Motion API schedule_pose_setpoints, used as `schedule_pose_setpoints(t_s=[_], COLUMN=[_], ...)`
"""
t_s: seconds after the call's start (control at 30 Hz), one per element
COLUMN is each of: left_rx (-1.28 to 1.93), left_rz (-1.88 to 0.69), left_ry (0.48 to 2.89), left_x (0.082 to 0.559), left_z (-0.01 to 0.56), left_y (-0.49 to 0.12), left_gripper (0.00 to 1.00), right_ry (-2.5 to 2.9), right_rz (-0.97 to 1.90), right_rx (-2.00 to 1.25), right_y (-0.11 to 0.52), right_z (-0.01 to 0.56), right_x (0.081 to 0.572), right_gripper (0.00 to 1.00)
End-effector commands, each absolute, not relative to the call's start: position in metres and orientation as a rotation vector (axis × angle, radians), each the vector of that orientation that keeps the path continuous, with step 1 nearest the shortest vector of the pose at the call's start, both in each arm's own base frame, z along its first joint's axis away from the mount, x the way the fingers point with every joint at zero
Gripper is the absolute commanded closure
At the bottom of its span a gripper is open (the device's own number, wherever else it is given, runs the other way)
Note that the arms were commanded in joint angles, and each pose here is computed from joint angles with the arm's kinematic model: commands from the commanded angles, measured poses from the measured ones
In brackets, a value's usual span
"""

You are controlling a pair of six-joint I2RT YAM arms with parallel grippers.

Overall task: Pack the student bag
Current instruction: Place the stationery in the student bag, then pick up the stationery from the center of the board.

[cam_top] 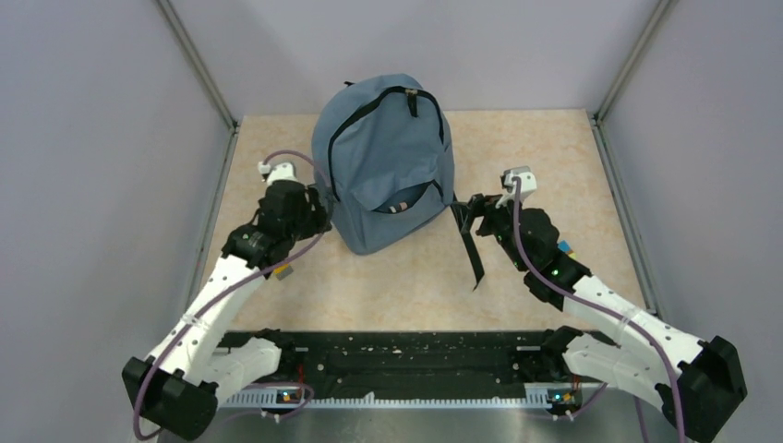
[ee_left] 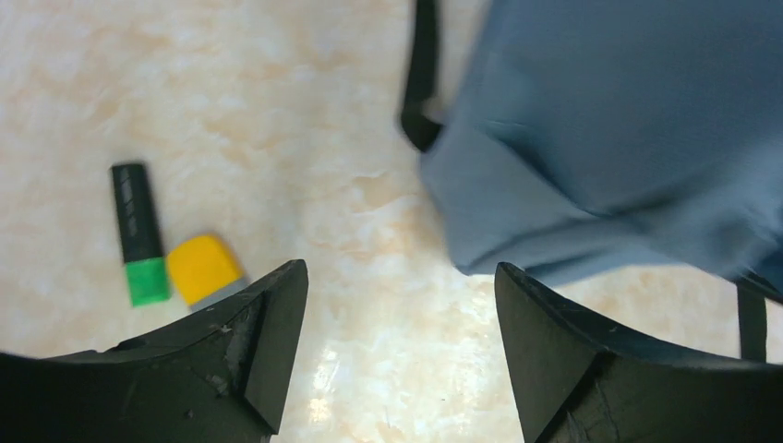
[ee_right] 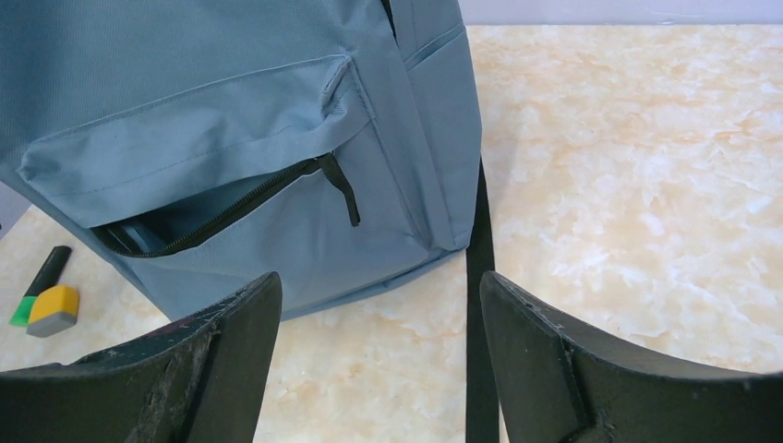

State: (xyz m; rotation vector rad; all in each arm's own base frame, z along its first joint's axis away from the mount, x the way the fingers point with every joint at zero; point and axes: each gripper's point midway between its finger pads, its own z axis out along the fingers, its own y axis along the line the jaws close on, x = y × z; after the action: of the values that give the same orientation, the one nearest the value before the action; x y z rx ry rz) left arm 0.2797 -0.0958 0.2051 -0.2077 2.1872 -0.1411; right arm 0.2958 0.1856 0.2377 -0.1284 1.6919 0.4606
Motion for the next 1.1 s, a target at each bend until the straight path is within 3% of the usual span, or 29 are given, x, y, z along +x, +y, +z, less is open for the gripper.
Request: schedule_pose_setpoints(t_s=[0.0,0.43,0.67,1.07], left_rx=[-0.411,-1.020,-1.237,-1.299], left_rz=[-0.217,0.120,0.171,0.029], left_ry=[2.232,1.866,1.914,2.062], left_x=[0.273,0.271,0.249,0.260], left_z=[0.193,0.145,0.094,0.043], left_y=[-0.067,0.055,0.099,0.097], left_gripper=[0.21,0.12,0.07,0.08], right_ry=[1.660,1.649,1.666,1.657], right_rz=[0.435,0.546,0.568,0.637], right_rx=[-0.106,-0.147,-0.192,-0.207], right_y=[0.179,0.196,0.204,0.214], right_z=[0.246,0.251,0.250,0.259], right_x=[0.301,0.294,0.292,0.289], right_gripper=[0.22,0.22,0.22,0.22])
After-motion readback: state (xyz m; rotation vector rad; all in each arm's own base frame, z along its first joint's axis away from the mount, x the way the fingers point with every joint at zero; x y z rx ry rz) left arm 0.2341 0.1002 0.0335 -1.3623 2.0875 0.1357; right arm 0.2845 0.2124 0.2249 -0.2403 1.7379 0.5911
